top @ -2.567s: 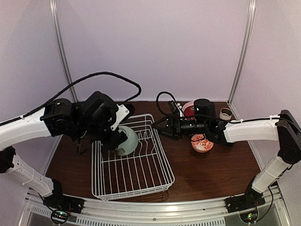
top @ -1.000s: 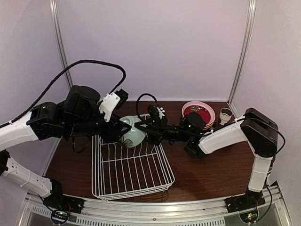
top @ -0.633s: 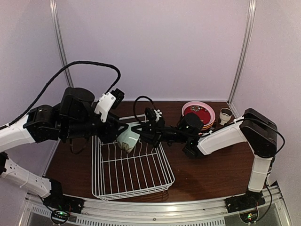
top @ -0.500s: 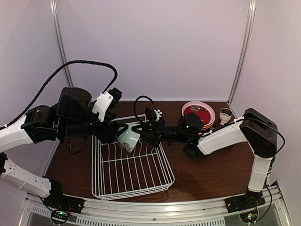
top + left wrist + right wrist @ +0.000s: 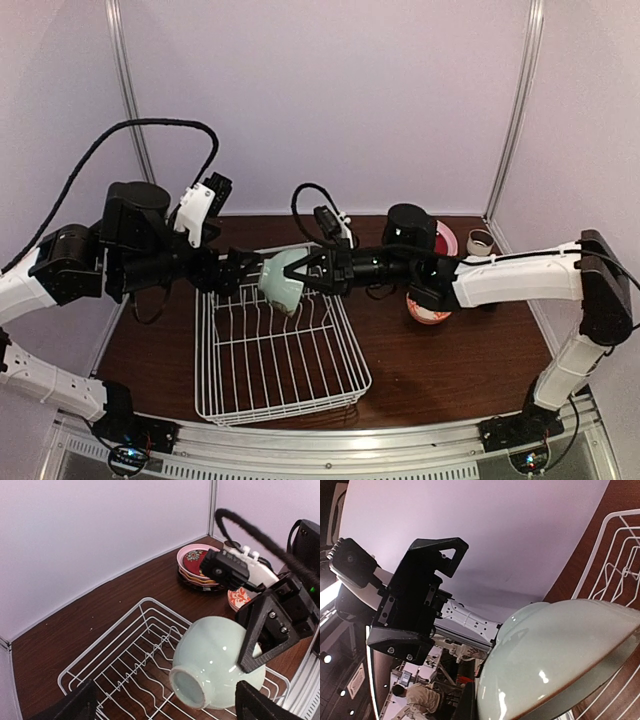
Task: Unload the mixed dishes from the dish rack
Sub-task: Pass from the left arm to the right, then place the bowl in the bowl.
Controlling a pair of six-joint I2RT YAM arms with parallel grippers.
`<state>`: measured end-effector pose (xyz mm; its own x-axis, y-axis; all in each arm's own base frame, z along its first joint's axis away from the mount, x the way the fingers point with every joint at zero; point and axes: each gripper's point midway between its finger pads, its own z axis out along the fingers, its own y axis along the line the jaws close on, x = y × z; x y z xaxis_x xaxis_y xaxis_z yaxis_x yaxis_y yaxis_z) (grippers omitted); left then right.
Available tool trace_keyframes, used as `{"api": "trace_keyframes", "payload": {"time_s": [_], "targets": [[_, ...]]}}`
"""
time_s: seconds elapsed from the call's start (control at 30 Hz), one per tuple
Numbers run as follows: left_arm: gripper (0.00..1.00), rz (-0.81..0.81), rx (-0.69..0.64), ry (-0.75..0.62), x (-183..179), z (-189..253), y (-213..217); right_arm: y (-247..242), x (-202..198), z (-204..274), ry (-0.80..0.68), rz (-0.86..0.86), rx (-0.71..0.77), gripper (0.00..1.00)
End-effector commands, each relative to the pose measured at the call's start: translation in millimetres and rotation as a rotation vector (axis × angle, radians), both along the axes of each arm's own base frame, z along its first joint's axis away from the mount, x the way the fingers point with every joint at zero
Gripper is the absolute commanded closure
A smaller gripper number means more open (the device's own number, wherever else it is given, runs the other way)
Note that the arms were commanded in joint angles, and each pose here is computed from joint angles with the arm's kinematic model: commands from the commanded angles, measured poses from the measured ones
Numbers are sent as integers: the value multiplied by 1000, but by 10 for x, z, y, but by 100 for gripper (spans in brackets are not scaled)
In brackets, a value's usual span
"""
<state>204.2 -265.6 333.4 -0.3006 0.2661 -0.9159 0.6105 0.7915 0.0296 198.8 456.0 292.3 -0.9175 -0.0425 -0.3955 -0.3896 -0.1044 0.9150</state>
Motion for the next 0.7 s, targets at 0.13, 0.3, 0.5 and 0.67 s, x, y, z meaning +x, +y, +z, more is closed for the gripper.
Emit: {"api": "trace_keyframes", "payload": {"time_s": [0.13, 0.3, 0.5, 0.67], "targets": [[3, 84, -54, 2, 174, -12, 202, -598, 178, -133, -476, -120, -574, 100], [3, 75, -50, 13, 229, -72, 168, -1100, 340, -192, -605, -186, -886, 100], [3, 74, -37, 5, 271, -88, 165, -1676, 501, -289, -667, -233, -1221, 100], [3, 73, -32, 13, 296, -129, 172, -2092, 602, -543, -661, -211, -1474, 100]]}}
